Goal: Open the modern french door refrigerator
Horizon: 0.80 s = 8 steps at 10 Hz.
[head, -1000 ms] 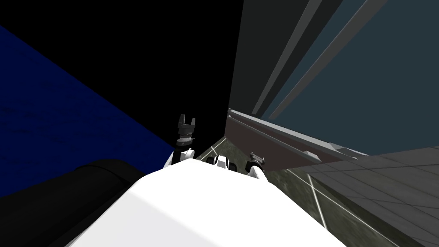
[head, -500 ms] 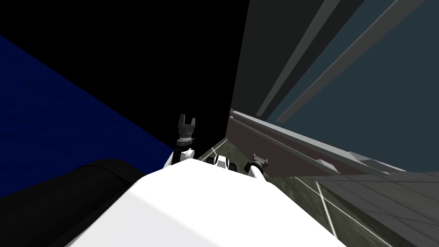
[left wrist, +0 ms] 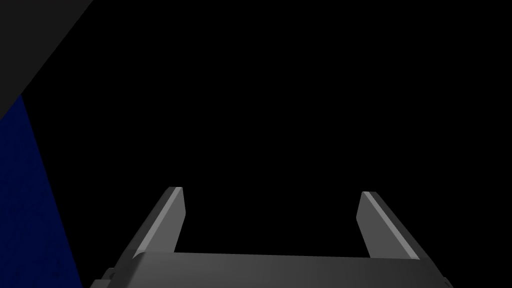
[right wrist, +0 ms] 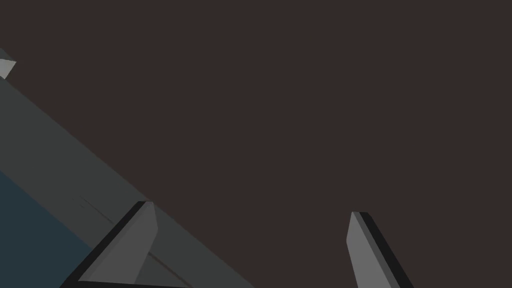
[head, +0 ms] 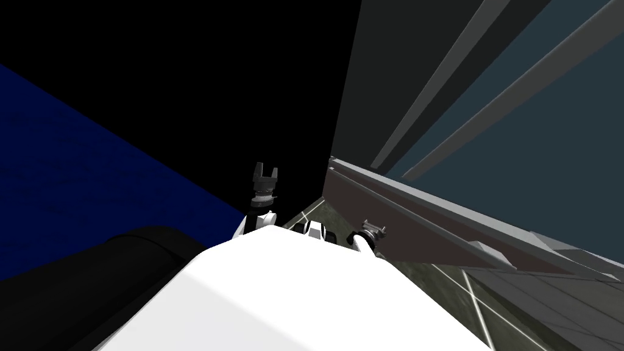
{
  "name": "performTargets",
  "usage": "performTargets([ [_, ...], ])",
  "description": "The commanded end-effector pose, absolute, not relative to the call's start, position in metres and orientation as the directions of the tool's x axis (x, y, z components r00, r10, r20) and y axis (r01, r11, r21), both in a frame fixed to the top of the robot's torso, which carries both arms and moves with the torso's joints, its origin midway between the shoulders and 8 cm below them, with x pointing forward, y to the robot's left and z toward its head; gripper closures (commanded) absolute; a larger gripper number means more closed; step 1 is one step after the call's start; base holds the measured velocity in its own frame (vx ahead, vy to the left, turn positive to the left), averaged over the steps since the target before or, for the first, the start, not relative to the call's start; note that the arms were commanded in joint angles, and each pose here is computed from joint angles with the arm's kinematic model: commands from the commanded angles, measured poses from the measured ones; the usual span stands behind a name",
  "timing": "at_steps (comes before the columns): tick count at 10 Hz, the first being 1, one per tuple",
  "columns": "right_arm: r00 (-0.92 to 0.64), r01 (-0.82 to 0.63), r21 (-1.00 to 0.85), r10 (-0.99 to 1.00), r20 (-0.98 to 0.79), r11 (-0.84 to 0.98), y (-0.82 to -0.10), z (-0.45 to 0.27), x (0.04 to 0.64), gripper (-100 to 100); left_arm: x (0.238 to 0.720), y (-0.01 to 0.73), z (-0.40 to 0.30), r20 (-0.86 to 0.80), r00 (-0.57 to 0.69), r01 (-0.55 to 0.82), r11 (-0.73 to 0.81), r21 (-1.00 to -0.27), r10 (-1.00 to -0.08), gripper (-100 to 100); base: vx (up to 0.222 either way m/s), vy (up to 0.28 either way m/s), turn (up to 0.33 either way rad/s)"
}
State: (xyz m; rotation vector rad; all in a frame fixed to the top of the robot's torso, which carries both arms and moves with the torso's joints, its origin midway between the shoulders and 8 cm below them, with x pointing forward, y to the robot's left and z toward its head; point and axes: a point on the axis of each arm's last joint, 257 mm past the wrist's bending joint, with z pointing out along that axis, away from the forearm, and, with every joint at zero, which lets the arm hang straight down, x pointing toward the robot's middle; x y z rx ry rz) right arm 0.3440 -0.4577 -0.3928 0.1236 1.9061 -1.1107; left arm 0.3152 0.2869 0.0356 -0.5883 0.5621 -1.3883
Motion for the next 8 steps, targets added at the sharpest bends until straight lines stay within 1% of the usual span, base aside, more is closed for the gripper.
performTargets([
  [1, -0.605, 0.478, -0.712, -0.394, -0.692, 0.515, -0.466, -0.379, 0.341, -100, 0.315, 0.287, 0.036, -0.022, 0.100, 0.729, 0.088, -0.678, -0.995, 0, 0.065, 0.006, 0.040],
  [4, -0.622, 0.466, -0.788, -0.484, -0.616, 0.402, -0.474, -0.361, 0.341, -100, 0.315, 0.287, 0.036, -0.022, 0.100, 0.729, 0.088, -0.678, -0.995, 0, 0.074, 0.007, 0.057],
  [5, -0.621, 0.469, -0.790, -0.489, -0.613, 0.395, -0.474, -0.359, 0.341, -100, 0.315, 0.287, 0.036, -0.022, 0.100, 0.729, 0.088, -0.678, -0.995, 0, 0.072, 0.000, 0.054],
  [7, -0.628, 0.459, -0.839, -0.561, -0.539, 0.291, -0.479, -0.341, 0.342, -100, 0.315, 0.287, 0.036, -0.022, 0.100, 0.729, 0.088, -0.678, -0.995, 0, 0.096, -0.004, 0.086],
  [8, -0.627, 0.464, -0.840, -0.567, -0.535, 0.280, -0.479, -0.337, 0.342, -100, 0.315, 0.287, 0.036, -0.022, 0.100, 0.729, 0.088, -0.678, -0.995, 0, 0.096, 0.005, 0.057],
])
